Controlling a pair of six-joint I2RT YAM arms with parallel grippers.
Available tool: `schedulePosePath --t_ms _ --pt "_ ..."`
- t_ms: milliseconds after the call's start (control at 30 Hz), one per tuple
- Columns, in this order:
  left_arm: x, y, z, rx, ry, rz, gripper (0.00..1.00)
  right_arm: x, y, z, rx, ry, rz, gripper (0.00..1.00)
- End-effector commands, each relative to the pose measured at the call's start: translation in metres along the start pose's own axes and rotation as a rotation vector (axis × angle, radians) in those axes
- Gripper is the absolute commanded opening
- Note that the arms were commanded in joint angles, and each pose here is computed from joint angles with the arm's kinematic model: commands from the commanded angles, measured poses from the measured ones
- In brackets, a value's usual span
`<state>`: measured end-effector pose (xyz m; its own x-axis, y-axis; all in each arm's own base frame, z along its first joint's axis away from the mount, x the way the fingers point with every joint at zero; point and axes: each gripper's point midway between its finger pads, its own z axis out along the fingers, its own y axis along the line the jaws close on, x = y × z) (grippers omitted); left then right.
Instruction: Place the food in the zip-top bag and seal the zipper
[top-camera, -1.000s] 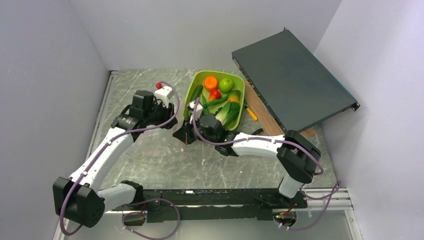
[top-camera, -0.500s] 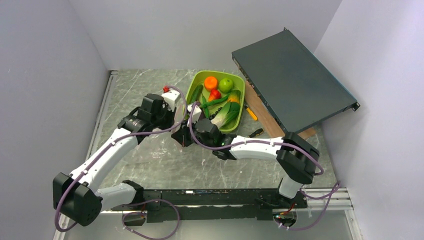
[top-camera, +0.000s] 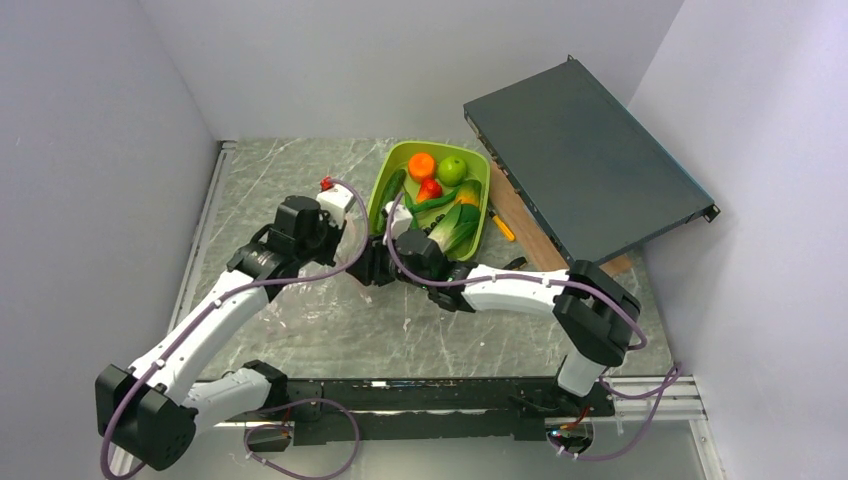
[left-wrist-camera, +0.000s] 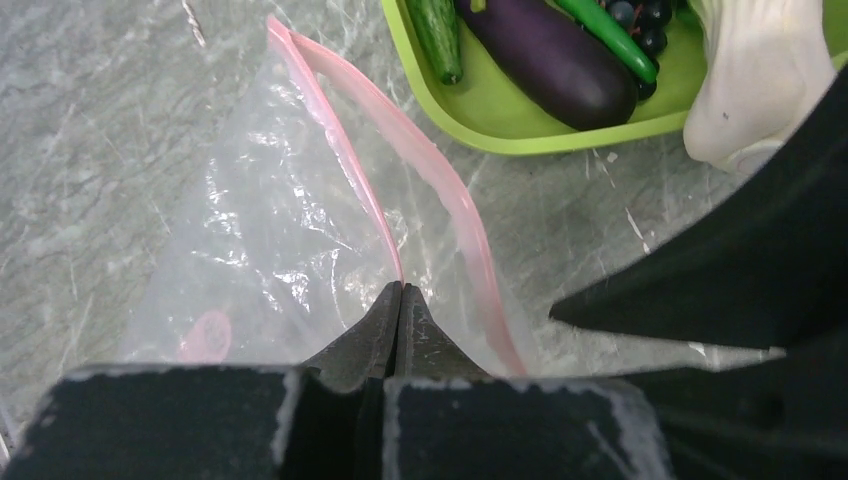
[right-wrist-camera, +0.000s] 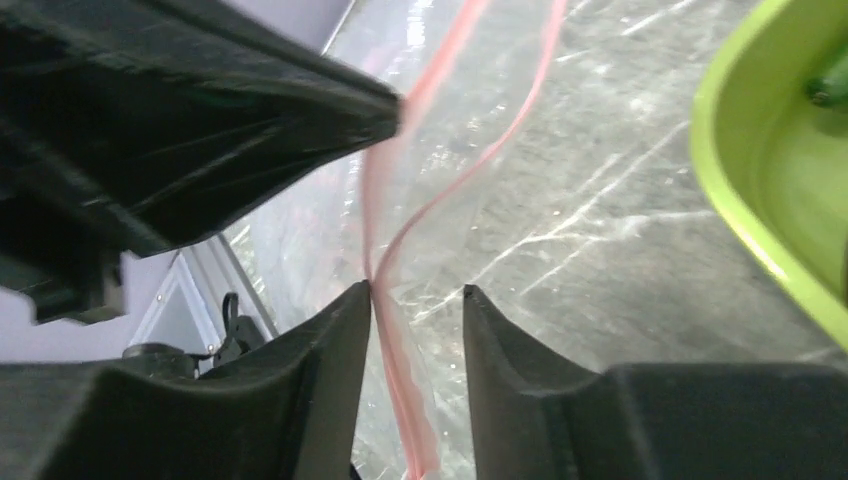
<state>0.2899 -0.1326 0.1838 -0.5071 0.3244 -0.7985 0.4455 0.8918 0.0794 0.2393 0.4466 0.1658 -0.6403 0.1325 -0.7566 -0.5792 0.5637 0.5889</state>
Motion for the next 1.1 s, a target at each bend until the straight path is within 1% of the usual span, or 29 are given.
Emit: schedulePosePath --t_ms 0,67,233,333,400,467,533,633,767,800,833,867,900,933,967,1067 --pt "-0.02 0.007 -0.008 -0.035 -0.079 0.001 0.0 -0.044 0.002 -0.009 0.013 -0.066 0.072 0.45" --pt "-0.021 0.006 -0.009 -0.024 -0.084 0.001 0.0 -0.052 -0.004 -0.005 0.03 -0.061 0.068 0.46" --pt "-0.024 0.006 -0.015 -0.024 -0.1 -0.004 0.0 -0.057 -0.008 0.013 0.032 -0.036 0.056 0.46" --pt "-0.027 0.004 -0.016 -0.016 -0.12 -0.001 0.0 -0.058 0.002 0.018 -0.008 -0.03 0.046 0.46" --pt "-0.026 0.003 -0.015 -0.007 -0.104 -0.002 0.0 -0.059 0.003 0.015 -0.009 -0.042 0.053 0.47" --pt "-0.025 0.001 -0.013 0.001 -0.094 -0.006 0.0 -0.062 0.002 0.015 0.01 -0.047 0.072 0.48" --pt "-0.026 0.001 -0.014 0.003 -0.1 -0.006 0.0 -0.061 -0.004 0.019 0.057 -0.026 0.092 0.49" --pt "-0.027 0.002 -0.016 -0.002 -0.111 -0.011 0.0 -0.055 -0.007 0.028 0.078 -0.007 0.125 0.49" --pt "-0.027 0.002 -0.017 -0.004 -0.116 -0.018 0.0 -0.047 -0.012 0.039 0.143 -0.011 0.167 0.46" --pt "-0.027 0.002 -0.017 -0.005 -0.115 -0.02 0.0 -0.045 -0.009 0.041 0.142 -0.01 0.165 0.43" --pt "-0.026 0.002 -0.016 -0.008 -0.112 -0.022 0.0 -0.044 -0.007 0.042 0.14 -0.01 0.162 0.38" --pt "-0.025 0.001 -0.016 -0.009 -0.11 -0.021 0.0 -0.043 -0.005 0.043 0.135 -0.011 0.159 0.29" --pt "-0.025 0.001 -0.015 -0.011 -0.107 -0.02 0.0 -0.043 -0.002 0.044 0.123 -0.014 0.161 0.16" --pt "-0.024 0.002 -0.014 -0.017 -0.1 -0.02 0.0 -0.045 0.001 0.042 0.113 -0.021 0.163 0.06" --pt "-0.022 0.003 -0.012 -0.026 -0.092 -0.021 0.0 -0.047 0.005 0.04 0.101 -0.03 0.171 0.0" --pt "-0.019 0.006 -0.009 -0.058 -0.062 -0.024 0.0 -0.052 0.014 0.031 0.066 -0.059 0.2 0.0"
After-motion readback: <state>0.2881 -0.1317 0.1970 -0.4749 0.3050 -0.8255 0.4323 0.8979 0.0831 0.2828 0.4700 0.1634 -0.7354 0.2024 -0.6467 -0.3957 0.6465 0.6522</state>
